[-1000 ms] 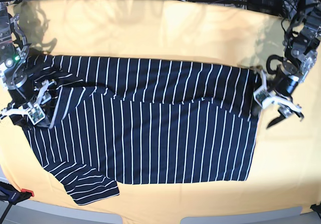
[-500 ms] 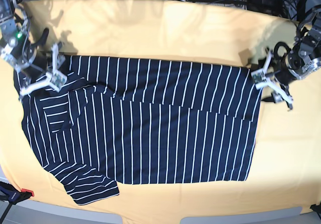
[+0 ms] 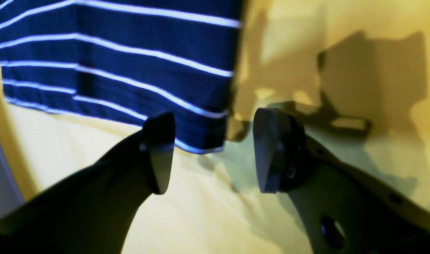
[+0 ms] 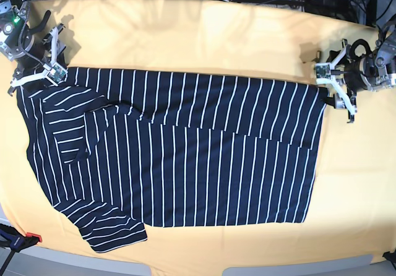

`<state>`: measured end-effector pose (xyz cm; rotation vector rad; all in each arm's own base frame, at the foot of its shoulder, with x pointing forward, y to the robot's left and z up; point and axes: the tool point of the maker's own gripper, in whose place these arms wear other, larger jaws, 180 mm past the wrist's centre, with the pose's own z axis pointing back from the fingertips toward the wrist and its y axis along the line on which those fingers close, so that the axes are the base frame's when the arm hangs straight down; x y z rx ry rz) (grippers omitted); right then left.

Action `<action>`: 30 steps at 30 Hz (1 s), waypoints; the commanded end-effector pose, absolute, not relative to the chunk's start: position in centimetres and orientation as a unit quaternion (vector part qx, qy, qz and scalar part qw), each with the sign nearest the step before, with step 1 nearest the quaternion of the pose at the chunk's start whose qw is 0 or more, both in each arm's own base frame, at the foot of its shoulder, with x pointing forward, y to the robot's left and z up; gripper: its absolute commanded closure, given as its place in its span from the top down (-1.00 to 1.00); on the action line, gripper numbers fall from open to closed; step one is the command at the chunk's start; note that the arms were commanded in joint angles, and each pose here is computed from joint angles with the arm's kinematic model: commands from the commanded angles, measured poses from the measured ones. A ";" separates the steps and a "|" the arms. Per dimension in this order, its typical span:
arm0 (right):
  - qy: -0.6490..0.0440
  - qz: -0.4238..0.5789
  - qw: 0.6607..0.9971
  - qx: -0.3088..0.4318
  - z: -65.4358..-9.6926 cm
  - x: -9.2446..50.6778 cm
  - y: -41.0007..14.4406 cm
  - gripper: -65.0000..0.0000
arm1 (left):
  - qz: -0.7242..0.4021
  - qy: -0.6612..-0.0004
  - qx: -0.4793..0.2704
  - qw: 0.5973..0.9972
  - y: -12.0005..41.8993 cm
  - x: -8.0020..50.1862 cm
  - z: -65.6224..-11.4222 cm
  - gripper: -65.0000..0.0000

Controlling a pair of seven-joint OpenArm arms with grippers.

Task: Fold the T-shirt properly
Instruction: 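Open both grippers and release the folded edge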

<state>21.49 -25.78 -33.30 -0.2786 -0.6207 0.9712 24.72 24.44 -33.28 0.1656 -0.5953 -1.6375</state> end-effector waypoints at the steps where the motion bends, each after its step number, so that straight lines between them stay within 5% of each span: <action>1: -0.309 0.457 0.822 -0.143 -32.2 22.3 -26.0 0.06 | -0.720 -0.274 0.106 0.629 25.5 26.1 -32.2 0.11; 22: -0.323 0.441 0.826 -0.141 -31.9 22.7 -25.9 0.06 | -0.756 -0.285 0.108 0.579 25.8 26.0 -37.3 0.10; 24: -0.318 0.440 0.827 -0.144 -32.0 22.6 -26.1 0.06 | -0.757 -0.288 0.109 0.576 25.5 26.4 -37.3 -0.17; 27: -0.310 0.439 0.830 -0.149 -32.1 22.5 -26.3 0.06 | -0.757 -0.293 0.114 0.572 25.4 27.0 -36.7 -0.84; 30: -0.299 0.441 0.832 -0.154 -32.3 22.3 -26.7 0.06 | -0.760 -0.298 0.119 0.565 24.9 27.2 -36.1 -1.00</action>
